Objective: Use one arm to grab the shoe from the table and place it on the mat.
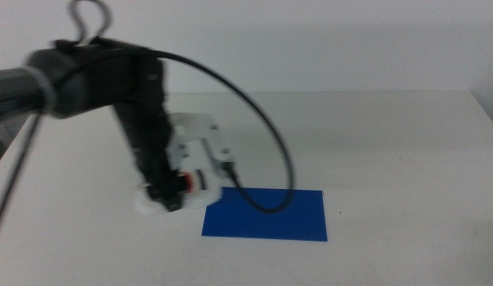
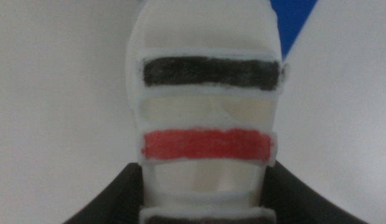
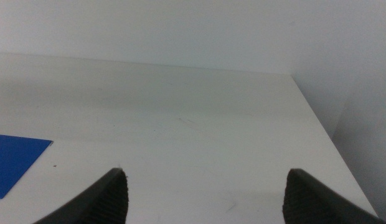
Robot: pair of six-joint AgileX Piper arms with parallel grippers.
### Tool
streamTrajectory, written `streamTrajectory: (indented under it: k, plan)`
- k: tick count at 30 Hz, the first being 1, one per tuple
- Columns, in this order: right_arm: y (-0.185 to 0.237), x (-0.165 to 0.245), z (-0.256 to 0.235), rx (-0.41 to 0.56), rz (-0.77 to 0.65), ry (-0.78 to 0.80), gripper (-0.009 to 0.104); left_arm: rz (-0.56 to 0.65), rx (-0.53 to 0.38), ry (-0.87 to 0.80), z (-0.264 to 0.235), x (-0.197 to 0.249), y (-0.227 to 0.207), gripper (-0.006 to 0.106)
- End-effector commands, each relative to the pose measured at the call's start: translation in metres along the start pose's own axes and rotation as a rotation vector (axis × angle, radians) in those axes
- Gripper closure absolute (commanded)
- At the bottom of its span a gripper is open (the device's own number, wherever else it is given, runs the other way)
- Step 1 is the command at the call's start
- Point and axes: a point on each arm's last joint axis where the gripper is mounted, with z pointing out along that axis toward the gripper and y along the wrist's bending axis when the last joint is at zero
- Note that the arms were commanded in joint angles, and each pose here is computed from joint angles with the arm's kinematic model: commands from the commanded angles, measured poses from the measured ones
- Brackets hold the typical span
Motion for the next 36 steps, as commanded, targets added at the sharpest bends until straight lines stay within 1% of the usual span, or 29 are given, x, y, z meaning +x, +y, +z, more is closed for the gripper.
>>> streamTrajectory:
  k: [1, 7, 11, 14, 20, 22, 23, 26, 29, 31, 35, 36]
  plan:
    - [0.0, -0.006, -0.002, 0.007, -0.017, -0.097, 0.031, 0.021, -0.027, -0.04, -0.021, -0.027, -0.003, 0.102]
    - [0.0, -0.006, -0.002, 0.007, -0.017, -0.097, 0.031, 0.123, 0.016, -0.019, -0.013, -0.083, -0.012, 0.102]
    - [0.0, -0.006, -0.002, 0.007, -0.017, -0.097, 0.031, 0.166, 0.026, -0.018, -0.009, -0.11, -0.02, 0.102]
    - [0.0, -0.006, -0.002, 0.007, -0.017, -0.097, 0.031, 0.159, 0.03, -0.022, -0.007, -0.12, -0.023, 0.102]
    - [0.0, -0.006, -0.002, 0.007, -0.017, -0.097, 0.031, 0.123, 0.033, -0.016, -0.006, -0.121, -0.024, 0.102]
    - [0.0, -0.006, -0.002, 0.007, -0.017, -0.097, 0.031, 0.088, 0.037, -0.018, -0.006, -0.121, -0.025, 0.102]
    - [0.0, -0.006, -0.002, 0.007, -0.017, -0.097, 0.031, 0.045, 0.044, -0.02, -0.006, -0.122, -0.025, 0.102]
    - [0.0, -0.006, -0.002, 0.007, -0.017, -0.097, 0.031, -0.135, 0.06, -0.003, -0.006, -0.121, -0.027, 0.102]
    - [0.0, -0.006, -0.002, 0.007, -0.017, -0.097, 0.031, -0.355, 0.06, 0.003, -0.006, -0.121, -0.027, 0.102]
    - [0.0, -0.006, -0.002, 0.007, -0.017, -0.097, 0.031, -0.535, 0.059, 0.009, -0.006, -0.121, -0.026, 0.102]
    - [0.0, -0.006, -0.002, 0.007, -0.017, -0.097, 0.031, -0.954, 0.058, 0.022, -0.006, -0.121, -0.026, 0.102]
    - [0.0, -0.006, -0.002, 0.007, -0.017, -0.097, 0.031, -1.043, 0.057, 0.024, -0.006, -0.121, -0.026, 0.102]
